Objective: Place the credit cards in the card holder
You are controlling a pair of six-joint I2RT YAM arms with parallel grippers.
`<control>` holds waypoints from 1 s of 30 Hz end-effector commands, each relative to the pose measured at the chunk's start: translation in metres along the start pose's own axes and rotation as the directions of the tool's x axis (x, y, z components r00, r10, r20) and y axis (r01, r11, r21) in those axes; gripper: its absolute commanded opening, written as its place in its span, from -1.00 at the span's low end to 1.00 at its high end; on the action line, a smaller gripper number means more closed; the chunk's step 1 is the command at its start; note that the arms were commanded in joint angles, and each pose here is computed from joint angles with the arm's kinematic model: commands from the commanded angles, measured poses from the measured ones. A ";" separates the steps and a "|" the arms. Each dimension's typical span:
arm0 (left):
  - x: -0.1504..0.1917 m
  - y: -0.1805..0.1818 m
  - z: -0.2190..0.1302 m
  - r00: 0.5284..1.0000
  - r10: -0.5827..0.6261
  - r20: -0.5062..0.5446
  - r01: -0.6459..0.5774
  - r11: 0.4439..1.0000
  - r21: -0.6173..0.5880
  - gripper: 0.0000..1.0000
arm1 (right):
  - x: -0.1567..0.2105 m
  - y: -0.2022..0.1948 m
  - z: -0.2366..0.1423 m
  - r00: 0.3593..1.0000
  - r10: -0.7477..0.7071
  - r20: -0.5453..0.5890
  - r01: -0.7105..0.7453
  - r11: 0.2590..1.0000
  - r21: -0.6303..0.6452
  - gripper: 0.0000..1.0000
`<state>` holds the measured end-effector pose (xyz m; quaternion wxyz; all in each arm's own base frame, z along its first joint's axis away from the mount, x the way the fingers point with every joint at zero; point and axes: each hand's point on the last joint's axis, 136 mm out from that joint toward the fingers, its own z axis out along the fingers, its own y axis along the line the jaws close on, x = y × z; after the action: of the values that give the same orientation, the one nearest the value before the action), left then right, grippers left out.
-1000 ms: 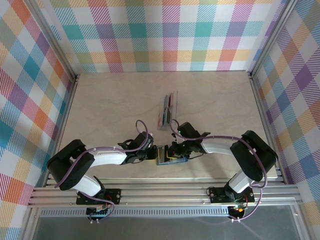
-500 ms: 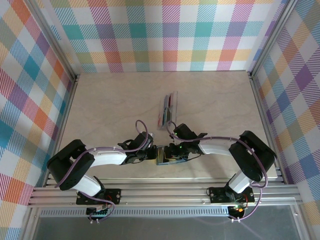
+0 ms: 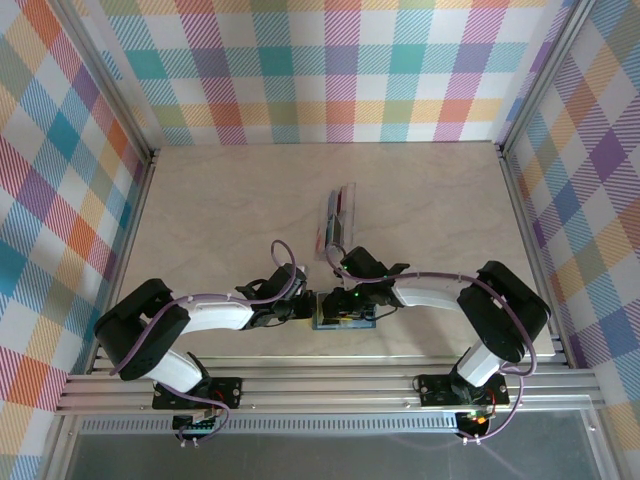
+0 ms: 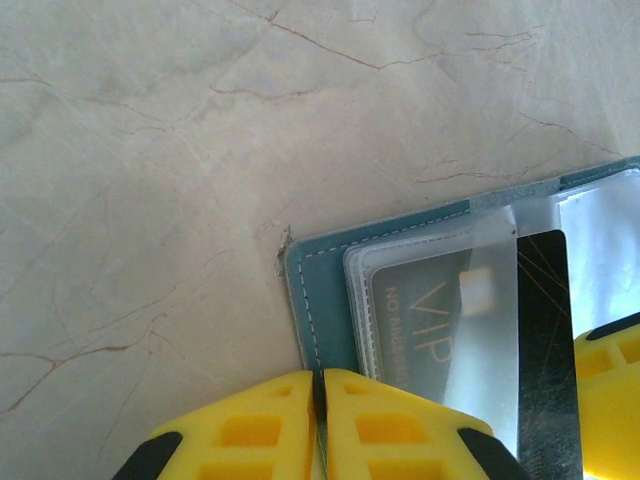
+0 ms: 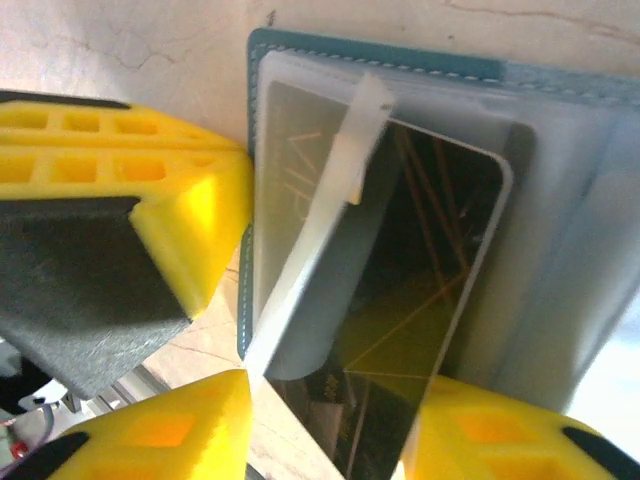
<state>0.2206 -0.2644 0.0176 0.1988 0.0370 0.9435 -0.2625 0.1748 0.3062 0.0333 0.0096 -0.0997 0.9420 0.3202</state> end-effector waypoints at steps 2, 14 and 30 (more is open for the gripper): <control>0.023 0.018 0.011 0.998 0.007 -0.065 -0.011 0.999 -0.053 -0.78 | 0.004 0.004 -0.010 0.999 -0.046 -0.013 0.047 0.998 0.041 0.03; 0.023 0.017 0.012 0.998 0.011 -0.070 -0.015 0.998 -0.054 -0.78 | 0.001 -0.004 -0.050 0.991 -0.127 0.038 0.118 0.974 0.194 0.09; 0.022 0.016 0.012 0.997 0.013 -0.073 -0.017 0.998 -0.054 -0.78 | -0.036 -0.041 -0.062 0.986 -0.149 0.068 0.100 0.877 0.470 -0.09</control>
<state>0.2225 -0.2667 0.0175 0.2021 0.0375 0.9417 -0.2663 0.2174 0.2545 0.0662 0.1064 -0.1368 0.9772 0.1224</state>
